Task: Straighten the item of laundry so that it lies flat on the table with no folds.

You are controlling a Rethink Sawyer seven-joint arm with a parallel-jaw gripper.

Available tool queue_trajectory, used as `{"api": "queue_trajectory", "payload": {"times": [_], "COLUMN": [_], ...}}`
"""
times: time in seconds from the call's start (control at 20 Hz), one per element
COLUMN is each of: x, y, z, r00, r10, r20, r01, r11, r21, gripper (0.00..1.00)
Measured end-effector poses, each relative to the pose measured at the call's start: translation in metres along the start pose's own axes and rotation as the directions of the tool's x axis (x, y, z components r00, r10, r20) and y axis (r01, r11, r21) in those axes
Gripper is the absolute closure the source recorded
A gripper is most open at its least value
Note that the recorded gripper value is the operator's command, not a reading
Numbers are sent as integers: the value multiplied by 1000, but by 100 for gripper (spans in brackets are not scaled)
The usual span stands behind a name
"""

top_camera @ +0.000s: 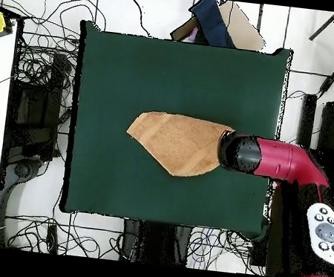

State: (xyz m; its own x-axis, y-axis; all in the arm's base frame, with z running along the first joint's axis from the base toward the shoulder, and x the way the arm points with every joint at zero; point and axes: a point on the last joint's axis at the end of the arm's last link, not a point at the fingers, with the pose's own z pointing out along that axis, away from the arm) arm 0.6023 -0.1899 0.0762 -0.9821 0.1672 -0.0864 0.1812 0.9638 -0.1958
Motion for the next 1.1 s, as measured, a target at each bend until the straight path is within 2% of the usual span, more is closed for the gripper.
{"api": "queue_trajectory", "payload": {"times": [0.15,0.35,0.6,0.8,1.0,1.1], "x": [-13,-26,-36,-46,-61,-68], "y": [2,10,11,4,-15,-23], "z": [24,51,69,81,88,90], "r00": [1000,1000,999,998,995,996], "r10": [-5,6,21,46,74,69], "r20": [25,27,31,41,59,63], "r01": [5,-5,-19,-43,-68,-62], "r11": [1000,999,998,996,993,992], "r21": [-18,-48,-63,-80,-100,-108], "gripper": [100,100,100,100,100,100]}}
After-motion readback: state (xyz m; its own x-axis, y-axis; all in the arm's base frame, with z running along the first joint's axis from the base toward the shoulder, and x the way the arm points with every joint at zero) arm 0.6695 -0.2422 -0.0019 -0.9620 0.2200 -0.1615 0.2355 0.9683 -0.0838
